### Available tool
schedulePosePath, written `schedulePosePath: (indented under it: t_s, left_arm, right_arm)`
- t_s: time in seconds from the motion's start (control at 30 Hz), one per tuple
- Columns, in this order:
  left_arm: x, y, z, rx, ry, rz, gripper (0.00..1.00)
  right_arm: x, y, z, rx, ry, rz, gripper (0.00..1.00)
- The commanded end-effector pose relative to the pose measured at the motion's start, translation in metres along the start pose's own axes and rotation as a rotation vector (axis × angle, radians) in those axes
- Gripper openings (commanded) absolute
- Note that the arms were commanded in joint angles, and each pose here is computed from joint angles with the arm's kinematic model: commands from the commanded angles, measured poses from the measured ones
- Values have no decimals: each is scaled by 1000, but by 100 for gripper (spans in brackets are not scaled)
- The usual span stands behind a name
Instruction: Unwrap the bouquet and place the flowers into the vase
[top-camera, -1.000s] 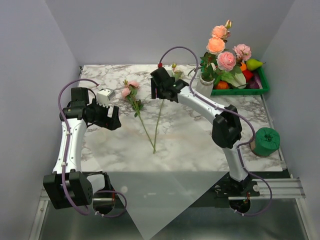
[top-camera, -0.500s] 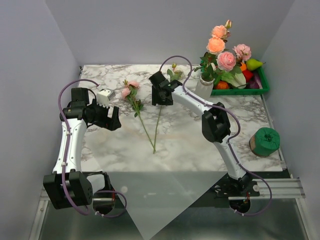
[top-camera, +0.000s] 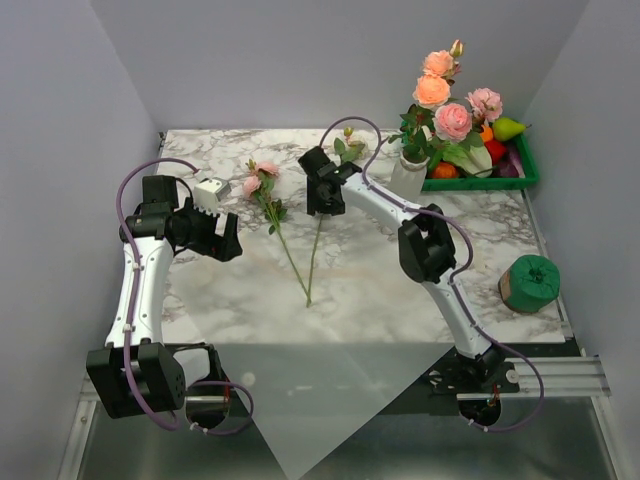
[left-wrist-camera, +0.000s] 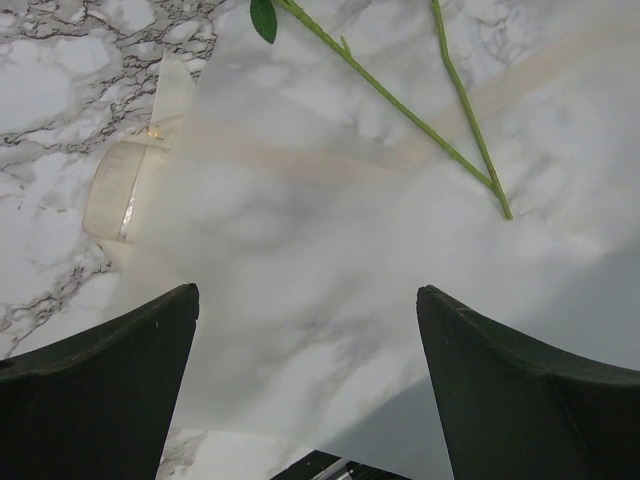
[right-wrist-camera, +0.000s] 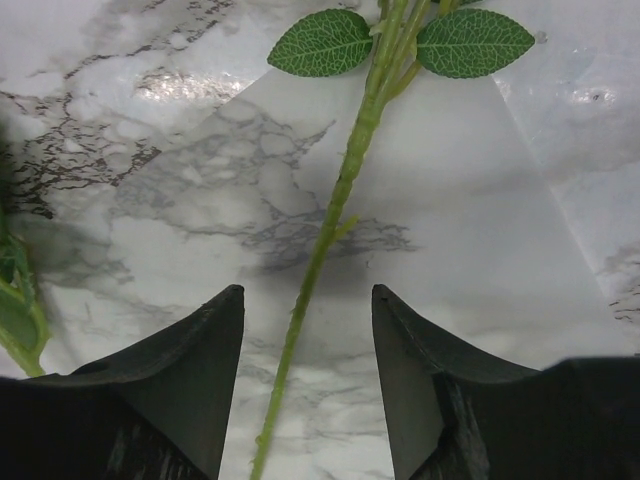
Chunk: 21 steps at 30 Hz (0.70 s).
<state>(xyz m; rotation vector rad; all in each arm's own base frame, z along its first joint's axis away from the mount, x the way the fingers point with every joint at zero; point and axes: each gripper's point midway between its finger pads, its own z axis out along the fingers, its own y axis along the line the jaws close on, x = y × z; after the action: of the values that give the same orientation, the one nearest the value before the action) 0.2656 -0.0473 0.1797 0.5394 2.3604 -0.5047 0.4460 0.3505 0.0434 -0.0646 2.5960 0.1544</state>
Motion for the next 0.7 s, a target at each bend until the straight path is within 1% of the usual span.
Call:
schedulePosePath:
  t_s: [0.0, 0.07, 0.17, 0.4, 0.47, 0.5, 0.67]
  left_arm:
    - [-2, -2, -4, 9, -17, 14, 99]
    - [-1, -1, -4, 8, -13, 12, 99]
    - [-2, 0, -4, 3, -14, 16, 99]
    - [-1, 2, -4, -1, -10, 18, 99]
    - [-1, 3, -4, -2, -14, 21, 99]
    - [-1, 3, -5, -5, -14, 23, 99]
    - [0, 4, -6, -7, -12, 25, 99]
  right_arm:
    - [9, -2, 10, 14, 49, 7, 61]
    - [11, -2, 13, 14, 55, 8, 61]
    - [14, -3, 16, 17, 65, 7, 58]
    - [22, -7, 22, 28, 83, 1, 42]
    - [25, -8, 23, 27, 88, -3, 40]
    - [25, -9, 24, 29, 88, -3, 35]
    - [31, -10, 23, 17, 93, 7, 23]
